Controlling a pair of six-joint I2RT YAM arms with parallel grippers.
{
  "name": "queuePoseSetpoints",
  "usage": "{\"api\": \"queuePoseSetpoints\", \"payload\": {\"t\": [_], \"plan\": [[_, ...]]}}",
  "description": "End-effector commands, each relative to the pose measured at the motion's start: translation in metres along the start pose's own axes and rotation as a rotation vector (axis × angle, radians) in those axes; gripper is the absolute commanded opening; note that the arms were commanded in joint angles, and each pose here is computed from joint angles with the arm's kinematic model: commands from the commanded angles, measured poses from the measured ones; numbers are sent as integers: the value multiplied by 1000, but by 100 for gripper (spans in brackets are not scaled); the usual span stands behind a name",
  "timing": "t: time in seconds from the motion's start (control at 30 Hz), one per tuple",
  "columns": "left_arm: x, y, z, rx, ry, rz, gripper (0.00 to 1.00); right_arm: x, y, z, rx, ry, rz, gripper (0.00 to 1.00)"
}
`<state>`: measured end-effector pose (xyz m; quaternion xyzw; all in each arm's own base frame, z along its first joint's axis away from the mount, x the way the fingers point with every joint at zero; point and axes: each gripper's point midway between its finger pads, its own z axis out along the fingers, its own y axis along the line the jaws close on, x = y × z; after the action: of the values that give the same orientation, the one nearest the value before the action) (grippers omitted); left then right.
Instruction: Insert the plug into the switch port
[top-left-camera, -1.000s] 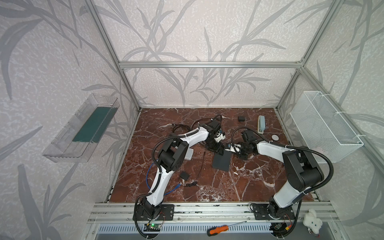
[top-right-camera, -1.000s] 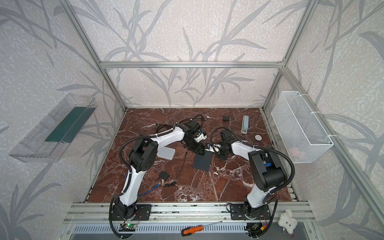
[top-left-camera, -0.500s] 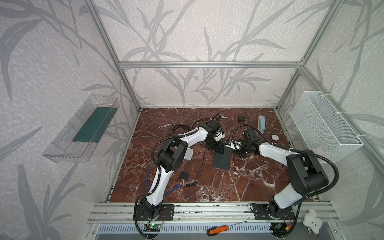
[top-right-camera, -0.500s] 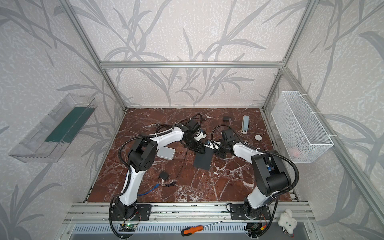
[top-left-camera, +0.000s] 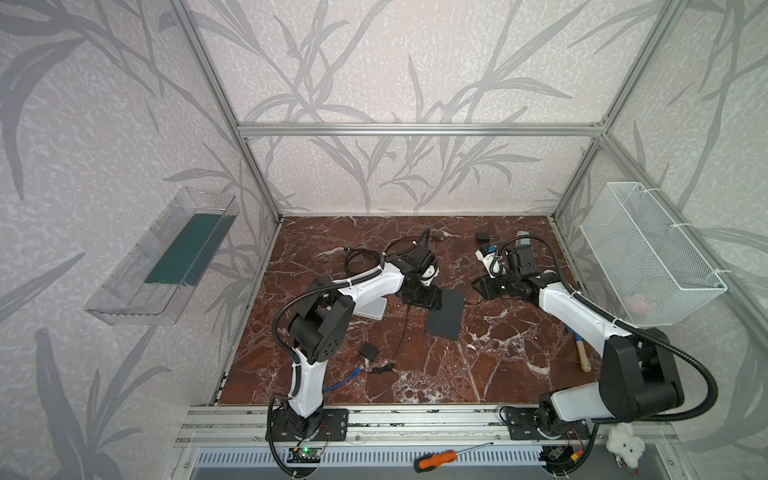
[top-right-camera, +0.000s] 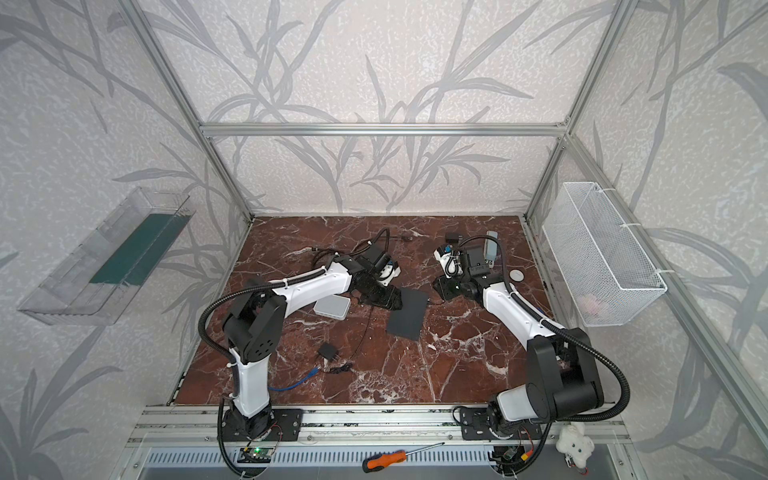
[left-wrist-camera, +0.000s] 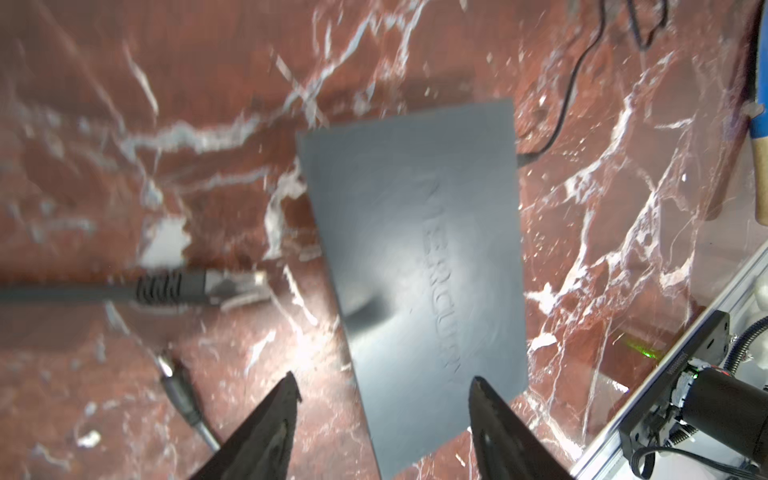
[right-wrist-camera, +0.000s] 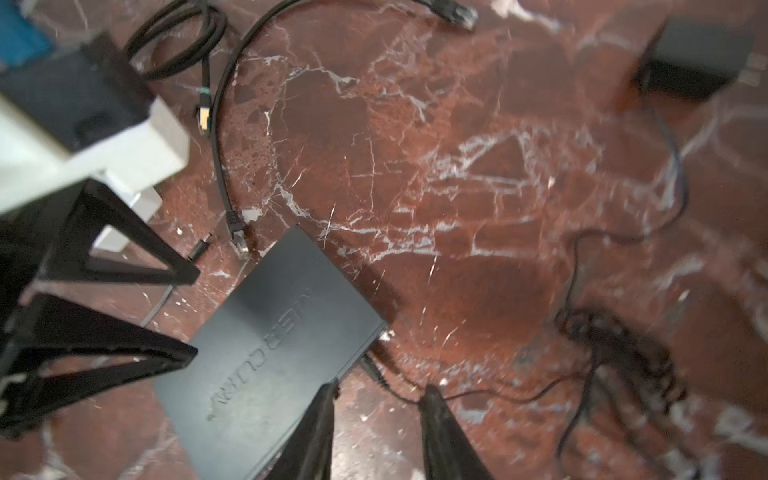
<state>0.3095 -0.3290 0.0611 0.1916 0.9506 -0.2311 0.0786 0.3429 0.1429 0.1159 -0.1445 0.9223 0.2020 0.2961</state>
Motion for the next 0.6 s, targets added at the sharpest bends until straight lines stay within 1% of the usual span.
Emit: {"api": "queuePoseSetpoints", "payload": {"t": [0.0, 0.07, 0.17, 0.33, 0.4, 0.47, 0.53, 0.57], "plan": [[12, -5, 12, 12, 7, -45, 67, 38, 11, -3, 10, 43, 356, 39], [16, -11, 18, 34, 10, -35, 67, 45, 10, -6, 26, 2, 367, 43], [17, -30, 21, 83, 14, -1, 65, 55, 0, -11, 77, -15, 377, 44], [21, -84, 31, 227, 41, 60, 64, 70, -11, -14, 103, 59, 389, 44], [18, -98, 33, 246, 36, 78, 64, 71, -15, -14, 103, 80, 384, 44], [9, -95, 30, 234, 8, 72, 64, 69, -22, -16, 114, 87, 381, 45], [0, -79, 20, 177, -18, 83, 64, 66, -27, -18, 118, 88, 382, 45], [-4, -66, 13, 129, -25, 105, 64, 64, -29, -19, 119, 93, 381, 45]]}}
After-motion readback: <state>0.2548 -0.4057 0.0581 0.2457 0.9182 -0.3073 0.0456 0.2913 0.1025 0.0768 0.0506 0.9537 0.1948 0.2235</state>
